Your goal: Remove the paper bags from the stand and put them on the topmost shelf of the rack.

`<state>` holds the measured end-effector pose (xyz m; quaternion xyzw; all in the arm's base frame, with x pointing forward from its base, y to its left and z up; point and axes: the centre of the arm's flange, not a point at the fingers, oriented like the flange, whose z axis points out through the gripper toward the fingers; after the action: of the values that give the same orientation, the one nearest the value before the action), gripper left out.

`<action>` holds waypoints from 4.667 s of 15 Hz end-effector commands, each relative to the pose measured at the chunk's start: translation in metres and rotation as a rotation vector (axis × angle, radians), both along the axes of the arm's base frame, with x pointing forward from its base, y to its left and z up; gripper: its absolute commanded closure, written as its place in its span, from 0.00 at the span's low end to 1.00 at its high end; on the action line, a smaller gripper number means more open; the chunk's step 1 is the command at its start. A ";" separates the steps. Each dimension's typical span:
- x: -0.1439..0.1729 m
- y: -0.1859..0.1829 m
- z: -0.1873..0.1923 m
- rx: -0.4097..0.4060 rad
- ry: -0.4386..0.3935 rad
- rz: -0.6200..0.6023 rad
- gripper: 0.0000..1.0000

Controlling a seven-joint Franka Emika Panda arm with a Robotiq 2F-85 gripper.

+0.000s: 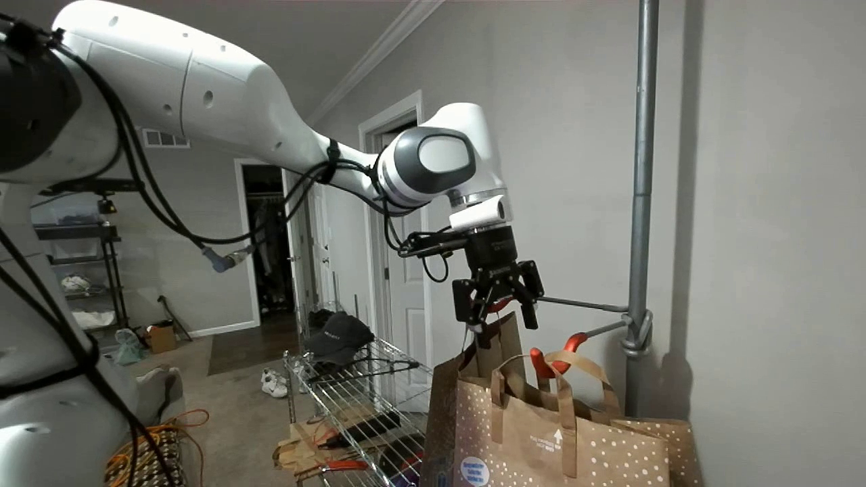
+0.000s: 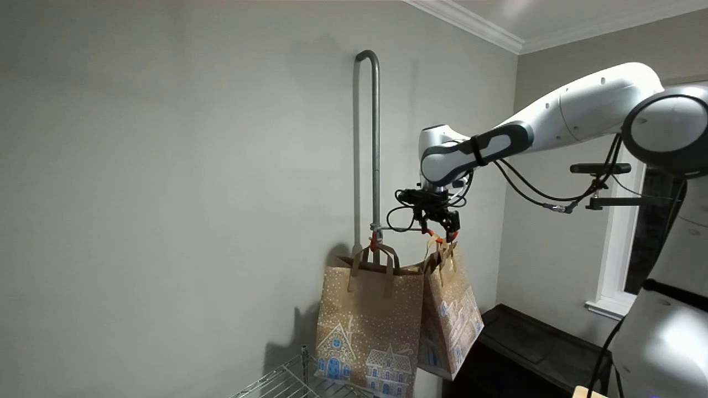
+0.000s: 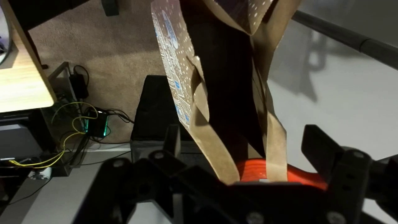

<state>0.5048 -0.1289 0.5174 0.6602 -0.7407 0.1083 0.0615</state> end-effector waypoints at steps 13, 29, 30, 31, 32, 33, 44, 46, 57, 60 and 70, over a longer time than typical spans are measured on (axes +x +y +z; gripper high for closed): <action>0.018 -0.027 -0.033 -0.055 -0.020 0.042 0.00; 0.016 -0.034 -0.030 -0.108 -0.002 0.030 0.83; 0.016 -0.034 -0.028 -0.111 -0.003 0.030 0.90; 0.015 -0.033 -0.026 -0.113 -0.003 0.031 0.95; 0.014 -0.033 -0.024 -0.118 -0.003 0.031 0.96; 0.012 -0.033 -0.021 -0.124 -0.004 0.031 0.98; -0.029 -0.034 0.026 -0.187 0.059 0.017 0.98; -0.033 -0.032 0.035 -0.192 0.017 0.024 0.98; -0.108 -0.051 0.033 -0.130 0.166 0.033 0.97; -0.132 -0.043 0.035 -0.101 0.157 0.132 0.97; -0.142 0.032 0.054 0.016 -0.058 0.231 0.98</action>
<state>0.3625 -0.0967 0.5718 0.7386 -0.6616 0.1279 0.0208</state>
